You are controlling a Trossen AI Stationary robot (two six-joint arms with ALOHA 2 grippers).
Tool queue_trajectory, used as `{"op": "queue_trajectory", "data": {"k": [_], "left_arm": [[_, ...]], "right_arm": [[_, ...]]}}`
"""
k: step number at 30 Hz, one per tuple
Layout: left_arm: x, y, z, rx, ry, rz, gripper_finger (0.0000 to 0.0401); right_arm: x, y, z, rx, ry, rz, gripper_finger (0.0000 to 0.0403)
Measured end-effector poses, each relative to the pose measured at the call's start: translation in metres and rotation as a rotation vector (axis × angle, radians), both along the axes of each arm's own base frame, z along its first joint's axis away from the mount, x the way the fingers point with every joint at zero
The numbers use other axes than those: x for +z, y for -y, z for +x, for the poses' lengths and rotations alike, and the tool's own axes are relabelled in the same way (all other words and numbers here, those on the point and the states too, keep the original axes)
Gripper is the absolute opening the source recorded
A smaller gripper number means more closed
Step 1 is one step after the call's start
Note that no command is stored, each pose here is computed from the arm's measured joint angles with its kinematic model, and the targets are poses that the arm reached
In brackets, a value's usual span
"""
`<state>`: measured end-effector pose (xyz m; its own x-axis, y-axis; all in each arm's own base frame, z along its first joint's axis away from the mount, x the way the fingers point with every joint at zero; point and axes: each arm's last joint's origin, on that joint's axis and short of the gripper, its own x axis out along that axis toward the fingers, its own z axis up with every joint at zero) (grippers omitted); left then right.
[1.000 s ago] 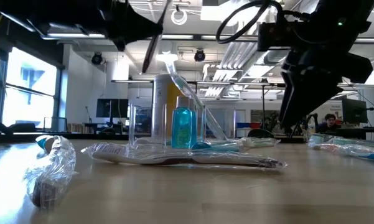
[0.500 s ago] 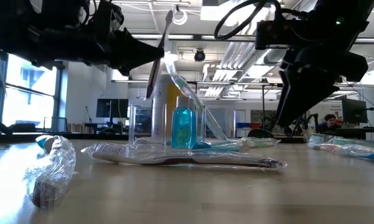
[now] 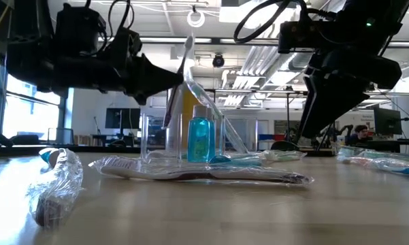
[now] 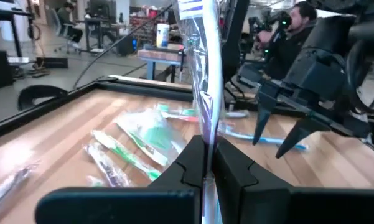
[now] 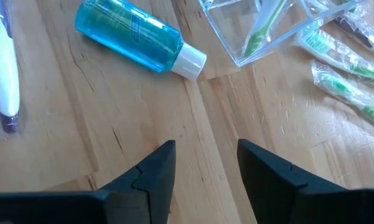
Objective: Pick & Place toothbrushing station
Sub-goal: Put the violet toothbrush into the transparent organizer
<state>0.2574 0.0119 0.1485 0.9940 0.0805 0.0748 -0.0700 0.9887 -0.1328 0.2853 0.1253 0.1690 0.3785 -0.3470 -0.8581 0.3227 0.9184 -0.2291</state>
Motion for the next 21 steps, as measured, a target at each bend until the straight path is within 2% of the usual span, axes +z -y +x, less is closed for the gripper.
{"op": "queue_trajectory", "data": {"k": [9, 21], "left_arm": [[-0.026, 0.001, 0.004, -0.016, -0.081, -0.035, 0.0018], [-0.031, 0.001, 0.005, -0.009, -0.116, -0.034, 0.0027]], "right_arm": [[-0.005, 0.001, -0.001, 0.000, 0.009, 0.006, 0.0165], [-0.004, 0.000, 0.000, 0.005, 0.017, 0.007, 0.0165]]}}
